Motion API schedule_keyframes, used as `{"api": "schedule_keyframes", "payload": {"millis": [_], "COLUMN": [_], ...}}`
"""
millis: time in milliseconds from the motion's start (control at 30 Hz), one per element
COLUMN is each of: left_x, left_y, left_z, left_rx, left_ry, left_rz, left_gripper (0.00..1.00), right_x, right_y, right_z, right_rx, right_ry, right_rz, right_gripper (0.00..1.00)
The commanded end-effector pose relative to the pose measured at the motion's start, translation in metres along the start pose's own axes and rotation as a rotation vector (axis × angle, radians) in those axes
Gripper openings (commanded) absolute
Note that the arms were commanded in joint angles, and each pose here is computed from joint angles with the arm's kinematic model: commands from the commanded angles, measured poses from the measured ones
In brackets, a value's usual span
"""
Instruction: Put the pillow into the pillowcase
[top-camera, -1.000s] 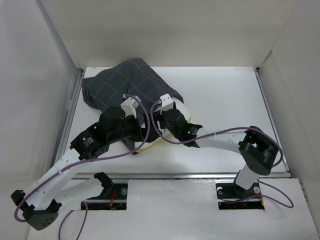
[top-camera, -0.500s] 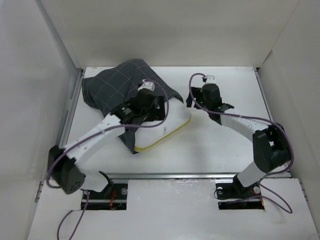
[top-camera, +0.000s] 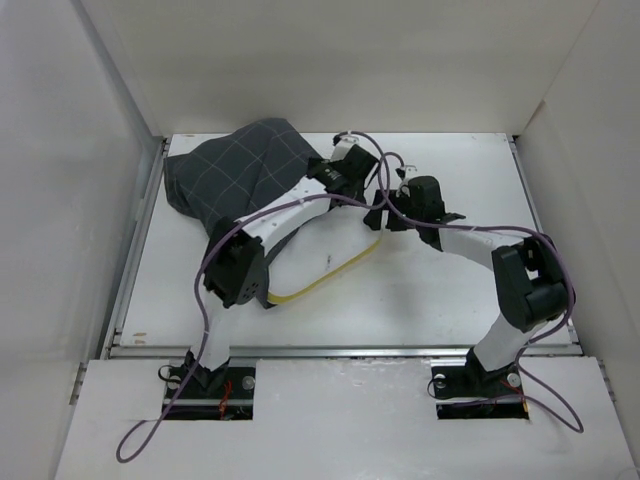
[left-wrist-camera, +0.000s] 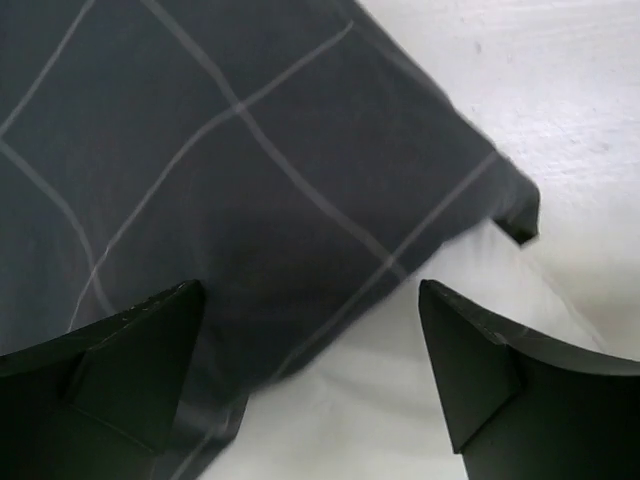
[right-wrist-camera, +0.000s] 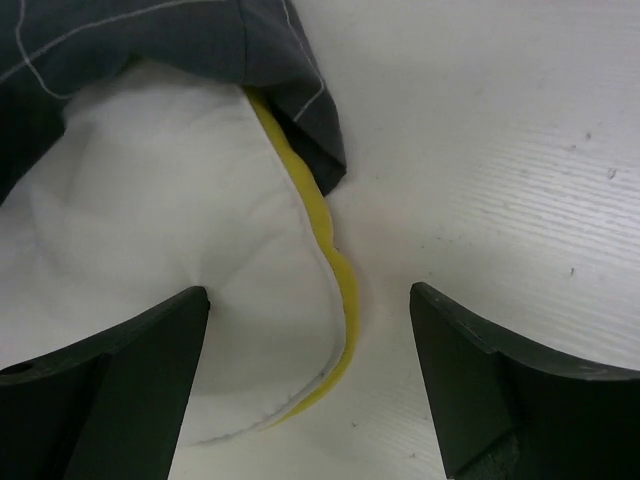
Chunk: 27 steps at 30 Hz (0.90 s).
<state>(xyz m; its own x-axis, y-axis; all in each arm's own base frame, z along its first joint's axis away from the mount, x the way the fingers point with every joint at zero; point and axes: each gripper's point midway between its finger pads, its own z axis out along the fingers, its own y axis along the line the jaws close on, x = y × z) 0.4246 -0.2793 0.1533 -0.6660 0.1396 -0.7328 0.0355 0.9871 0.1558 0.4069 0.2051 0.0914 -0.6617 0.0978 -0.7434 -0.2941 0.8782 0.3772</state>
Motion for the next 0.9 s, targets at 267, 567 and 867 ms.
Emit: {"api": "schedule_keyframes", "payload": {"millis": [267, 567, 867], "left_x": [-0.024, -0.062, -0.075], "left_y": [0.015, -0.007, -0.067], "left_z": [0.040, 0.006, -0.115], "left_rx": [-0.129, 0.050, 0.368], "left_ry": [-0.008, -0.098, -0.213], "left_rz": [0.117, 0.091, 0.159], "left_gripper": [0.05, 0.00, 0.00], "right_x": [0.013, 0.027, -0.063], "right_y": [0.051, 0.105, 0.132], "right_z": [-0.002, -0.014, -0.020], "right_rx": [-0.360, -0.674, -0.565], "right_ry": [-0.002, 0.007, -0.306], "right_rz": [-0.025, -0.050, 0.060], "right_gripper": [0.86, 0.00, 0.00]}}
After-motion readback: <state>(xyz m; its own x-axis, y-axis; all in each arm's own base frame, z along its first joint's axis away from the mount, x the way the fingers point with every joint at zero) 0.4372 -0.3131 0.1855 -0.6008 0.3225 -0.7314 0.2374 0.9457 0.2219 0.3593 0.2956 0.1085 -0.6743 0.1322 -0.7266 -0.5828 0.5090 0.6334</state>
